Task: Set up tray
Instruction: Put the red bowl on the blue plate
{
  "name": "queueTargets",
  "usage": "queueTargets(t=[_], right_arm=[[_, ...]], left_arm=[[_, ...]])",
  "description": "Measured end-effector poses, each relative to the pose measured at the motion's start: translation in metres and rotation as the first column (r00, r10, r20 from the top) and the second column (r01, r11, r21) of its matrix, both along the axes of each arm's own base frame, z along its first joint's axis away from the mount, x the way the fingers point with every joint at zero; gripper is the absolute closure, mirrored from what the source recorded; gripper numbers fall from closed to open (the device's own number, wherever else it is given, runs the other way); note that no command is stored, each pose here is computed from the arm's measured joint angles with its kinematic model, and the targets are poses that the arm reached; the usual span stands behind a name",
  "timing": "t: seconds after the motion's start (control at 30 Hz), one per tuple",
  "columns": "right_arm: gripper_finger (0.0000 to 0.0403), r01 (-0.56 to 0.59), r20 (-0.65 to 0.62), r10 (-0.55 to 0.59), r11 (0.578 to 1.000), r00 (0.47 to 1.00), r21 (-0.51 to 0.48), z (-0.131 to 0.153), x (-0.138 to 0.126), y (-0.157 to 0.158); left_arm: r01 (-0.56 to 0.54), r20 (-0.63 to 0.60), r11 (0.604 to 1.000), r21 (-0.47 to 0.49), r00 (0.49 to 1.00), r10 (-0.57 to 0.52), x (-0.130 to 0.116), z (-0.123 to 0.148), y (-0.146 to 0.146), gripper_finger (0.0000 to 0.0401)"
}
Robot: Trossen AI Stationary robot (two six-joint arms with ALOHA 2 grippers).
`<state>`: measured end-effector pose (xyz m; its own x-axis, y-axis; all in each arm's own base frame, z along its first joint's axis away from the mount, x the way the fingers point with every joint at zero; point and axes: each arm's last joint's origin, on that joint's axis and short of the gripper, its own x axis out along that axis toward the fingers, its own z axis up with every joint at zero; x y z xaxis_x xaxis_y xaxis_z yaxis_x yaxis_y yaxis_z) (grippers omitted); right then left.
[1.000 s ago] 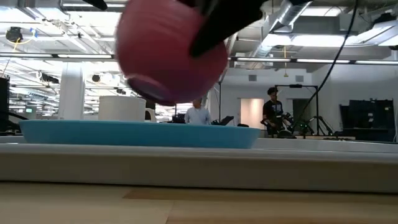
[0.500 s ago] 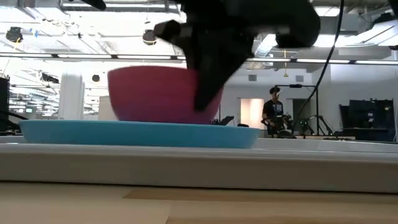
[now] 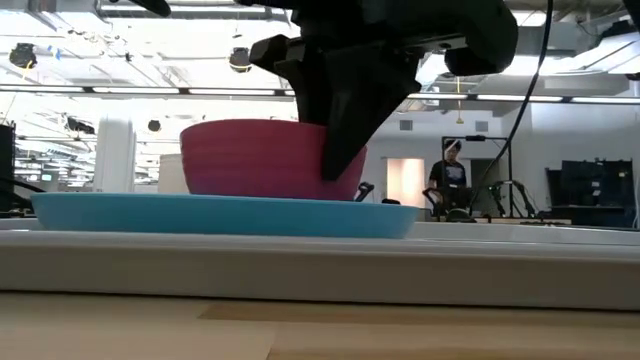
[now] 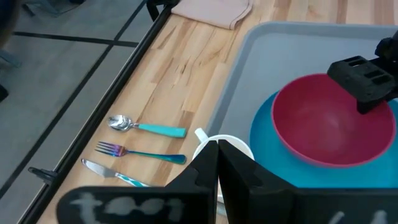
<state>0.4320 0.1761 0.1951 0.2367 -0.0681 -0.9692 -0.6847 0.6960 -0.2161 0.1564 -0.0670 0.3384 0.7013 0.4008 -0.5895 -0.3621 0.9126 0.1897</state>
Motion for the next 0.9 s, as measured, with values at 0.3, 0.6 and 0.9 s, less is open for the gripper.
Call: queueTargets(t=[0.3, 0.6, 0.9], right_arm=[[0.0318, -0.037, -0.019, 0.038, 0.998, 0.999, 0.056, -0.002, 0.001, 0.002], [0.0326, -0.158, 0.081, 0.149, 0.981, 0.985, 0.109, 0.001, 0.009, 0.012], [0.0326, -0.191, 0.129, 0.177, 0.976, 0.976, 0.109, 0.002, 0.013, 0.012]], left_arm=[[0.0, 0.0, 1.0, 0.0, 1.0, 0.0, 0.0, 0.0, 0.0, 0.0401], [0.0, 0.0, 1.0, 0.0, 1.0, 0.0, 0.0, 0.0, 0.0, 0.0401], [0.0, -0.001, 1.0, 0.0, 1.0, 0.0, 0.0, 0.0, 0.0, 0.0401]])
